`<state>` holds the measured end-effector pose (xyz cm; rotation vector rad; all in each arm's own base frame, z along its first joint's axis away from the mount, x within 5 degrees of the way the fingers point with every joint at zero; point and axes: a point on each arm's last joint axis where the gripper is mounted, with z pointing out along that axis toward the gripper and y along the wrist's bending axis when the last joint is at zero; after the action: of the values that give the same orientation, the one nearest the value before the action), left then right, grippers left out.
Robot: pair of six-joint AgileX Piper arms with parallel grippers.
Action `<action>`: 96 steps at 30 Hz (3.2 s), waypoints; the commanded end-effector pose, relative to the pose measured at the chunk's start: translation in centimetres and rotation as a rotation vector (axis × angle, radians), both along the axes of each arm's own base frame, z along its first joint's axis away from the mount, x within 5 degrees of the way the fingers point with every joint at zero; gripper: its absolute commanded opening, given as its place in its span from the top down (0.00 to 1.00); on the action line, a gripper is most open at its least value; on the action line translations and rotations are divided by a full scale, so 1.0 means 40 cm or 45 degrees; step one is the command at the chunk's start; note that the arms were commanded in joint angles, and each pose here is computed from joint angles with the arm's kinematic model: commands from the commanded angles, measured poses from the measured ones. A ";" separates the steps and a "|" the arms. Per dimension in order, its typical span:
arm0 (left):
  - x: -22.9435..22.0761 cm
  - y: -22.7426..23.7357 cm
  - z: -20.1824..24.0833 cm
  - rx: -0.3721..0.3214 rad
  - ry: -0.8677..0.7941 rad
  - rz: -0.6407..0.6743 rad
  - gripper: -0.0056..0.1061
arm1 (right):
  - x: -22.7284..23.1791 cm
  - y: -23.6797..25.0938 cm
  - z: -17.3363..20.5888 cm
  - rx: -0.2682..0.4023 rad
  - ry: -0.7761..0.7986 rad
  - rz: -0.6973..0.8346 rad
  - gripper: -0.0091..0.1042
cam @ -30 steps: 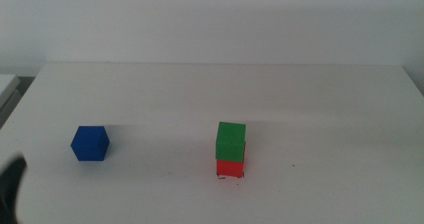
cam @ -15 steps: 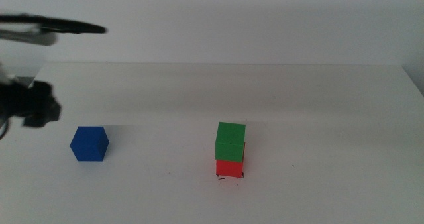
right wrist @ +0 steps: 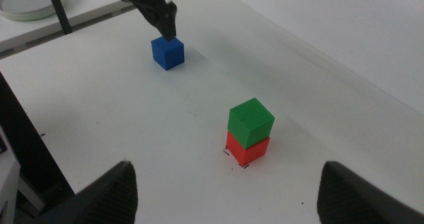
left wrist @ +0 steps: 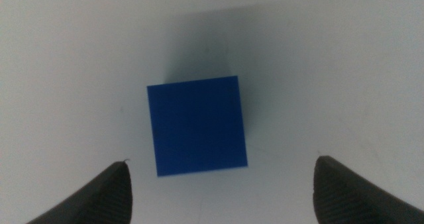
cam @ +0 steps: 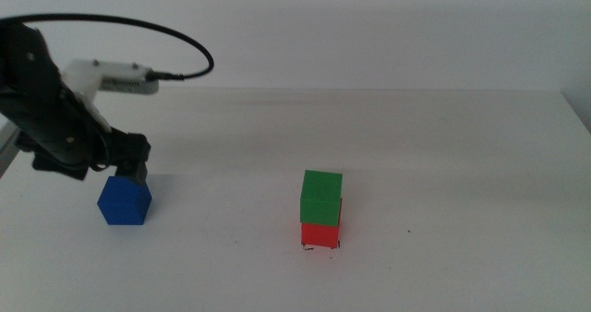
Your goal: Stack red cubes first, then green, then blue cubes in a specific spot.
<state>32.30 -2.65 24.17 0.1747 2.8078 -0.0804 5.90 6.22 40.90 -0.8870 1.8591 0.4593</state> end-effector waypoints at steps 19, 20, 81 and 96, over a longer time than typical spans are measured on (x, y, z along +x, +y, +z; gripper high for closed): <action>0.084 0.021 -0.138 -0.056 0.039 0.070 0.11 | 0.000 -0.001 -0.004 -0.001 -0.007 -0.003 0.11; 0.085 0.020 -0.147 -0.059 0.053 0.076 0.11 | 0.000 -0.001 -0.004 -0.001 -0.007 -0.003 0.11; -0.054 -0.630 0.138 -0.081 0.023 -0.037 0.97 | 0.000 -0.001 -0.004 -0.001 -0.007 -0.003 0.11; -0.029 -0.654 0.070 -0.060 0.056 -0.035 0.97 | 0.000 -0.001 -0.004 -0.001 -0.007 -0.003 0.11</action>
<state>31.08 -28.53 26.66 0.2060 2.8578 -0.1325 5.91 6.21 40.90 -0.8816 1.8620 0.4616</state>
